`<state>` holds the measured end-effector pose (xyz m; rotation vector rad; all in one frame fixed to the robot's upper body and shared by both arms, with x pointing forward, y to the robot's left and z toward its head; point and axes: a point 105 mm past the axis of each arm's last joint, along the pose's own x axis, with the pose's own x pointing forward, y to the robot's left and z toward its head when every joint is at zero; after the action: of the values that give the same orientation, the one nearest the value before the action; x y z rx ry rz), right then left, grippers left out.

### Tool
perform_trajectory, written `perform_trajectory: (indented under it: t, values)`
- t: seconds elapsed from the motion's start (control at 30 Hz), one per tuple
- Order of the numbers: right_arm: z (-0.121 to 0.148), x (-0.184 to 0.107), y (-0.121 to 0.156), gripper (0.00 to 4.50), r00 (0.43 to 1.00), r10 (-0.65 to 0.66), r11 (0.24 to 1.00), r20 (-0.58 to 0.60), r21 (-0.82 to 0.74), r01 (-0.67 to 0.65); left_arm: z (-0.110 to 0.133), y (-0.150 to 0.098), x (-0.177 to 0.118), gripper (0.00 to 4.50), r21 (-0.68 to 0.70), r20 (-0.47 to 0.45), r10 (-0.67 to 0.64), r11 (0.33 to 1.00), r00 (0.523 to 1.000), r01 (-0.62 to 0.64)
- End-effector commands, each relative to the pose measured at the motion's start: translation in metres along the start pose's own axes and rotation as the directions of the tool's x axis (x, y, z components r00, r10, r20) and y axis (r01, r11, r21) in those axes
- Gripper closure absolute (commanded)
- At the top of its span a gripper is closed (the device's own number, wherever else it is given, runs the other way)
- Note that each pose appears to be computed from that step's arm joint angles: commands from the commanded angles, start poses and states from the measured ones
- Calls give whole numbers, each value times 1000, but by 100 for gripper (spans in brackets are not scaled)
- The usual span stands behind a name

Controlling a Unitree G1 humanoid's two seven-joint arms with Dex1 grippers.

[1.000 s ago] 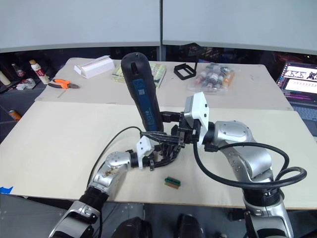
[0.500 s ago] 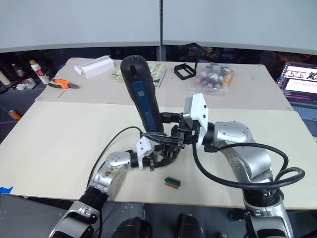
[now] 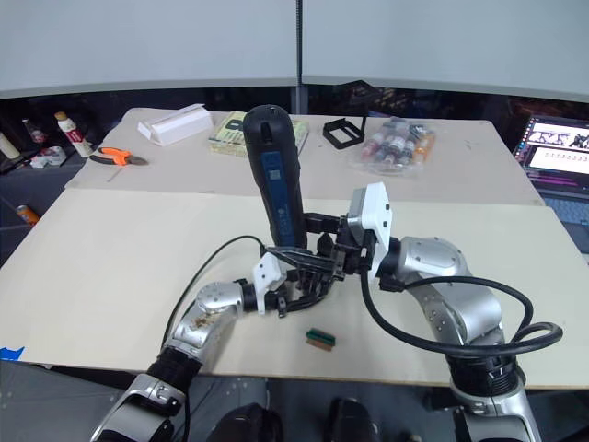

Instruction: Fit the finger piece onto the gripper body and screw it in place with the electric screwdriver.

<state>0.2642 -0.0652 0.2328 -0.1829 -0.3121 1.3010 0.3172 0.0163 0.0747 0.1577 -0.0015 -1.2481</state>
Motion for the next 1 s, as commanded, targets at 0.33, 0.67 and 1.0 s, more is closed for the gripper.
perform_trajectory:
  t: [0.33,0.67,1.0]
  values:
    - [-28,-4,-7,257,993,-89,989,-83,110,98,2,-7,2,220,-11,10,-33,999,999,34]
    - [-40,-2,-14,257,981,-128,984,-149,107,144,2,-6,2,220,-13,8,-34,999,999,34]
    - [-63,-10,-9,257,961,-133,972,-241,156,174,2,-6,2,220,-22,11,-30,999,999,30]
